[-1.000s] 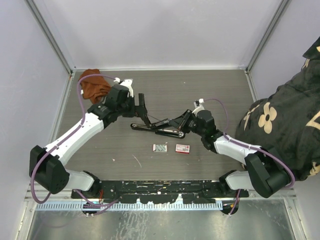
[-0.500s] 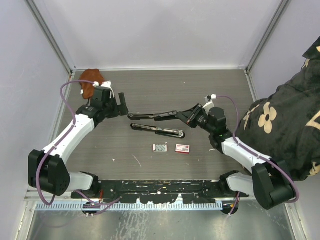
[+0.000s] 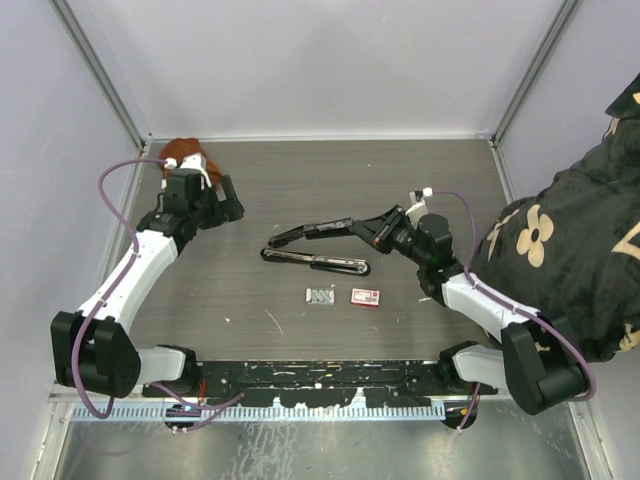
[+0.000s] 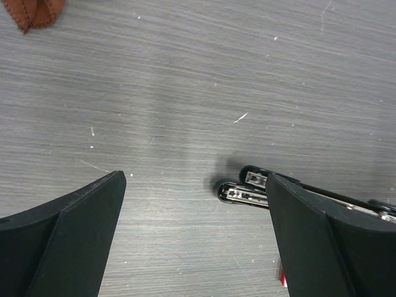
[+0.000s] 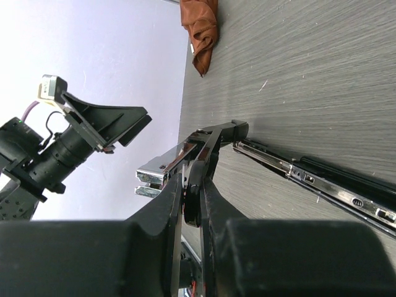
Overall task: Load the staples into the stapler
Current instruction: Open the stapler at the center of the board, then place the stapler at the center of the board.
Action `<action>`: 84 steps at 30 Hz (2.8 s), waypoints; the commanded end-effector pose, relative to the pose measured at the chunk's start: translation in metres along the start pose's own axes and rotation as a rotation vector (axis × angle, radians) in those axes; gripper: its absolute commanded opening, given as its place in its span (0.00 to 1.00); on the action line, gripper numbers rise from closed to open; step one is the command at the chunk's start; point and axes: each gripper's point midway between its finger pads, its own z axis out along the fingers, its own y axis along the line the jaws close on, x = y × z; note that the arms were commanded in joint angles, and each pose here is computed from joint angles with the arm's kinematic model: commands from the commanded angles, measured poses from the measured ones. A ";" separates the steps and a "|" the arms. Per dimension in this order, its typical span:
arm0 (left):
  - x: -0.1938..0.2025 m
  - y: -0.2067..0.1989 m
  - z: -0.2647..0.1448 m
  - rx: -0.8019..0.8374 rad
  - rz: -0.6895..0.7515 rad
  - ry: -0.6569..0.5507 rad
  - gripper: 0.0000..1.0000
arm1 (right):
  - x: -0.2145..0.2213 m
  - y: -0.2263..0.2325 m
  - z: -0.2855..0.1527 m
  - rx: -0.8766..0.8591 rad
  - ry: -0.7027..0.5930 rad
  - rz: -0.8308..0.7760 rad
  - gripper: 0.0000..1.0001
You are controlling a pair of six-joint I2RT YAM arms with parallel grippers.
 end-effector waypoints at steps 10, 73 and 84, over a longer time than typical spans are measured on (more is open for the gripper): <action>-0.031 -0.030 -0.022 0.171 -0.020 -0.114 0.98 | -0.016 0.030 0.032 -0.165 -0.052 -0.050 0.01; 0.023 -0.075 0.106 0.333 0.008 0.125 0.70 | -0.022 -0.143 0.024 0.180 -0.052 -0.087 0.36; 0.030 -0.103 0.120 0.404 0.015 0.129 0.44 | -0.022 -0.156 0.014 0.232 -0.060 -0.092 0.36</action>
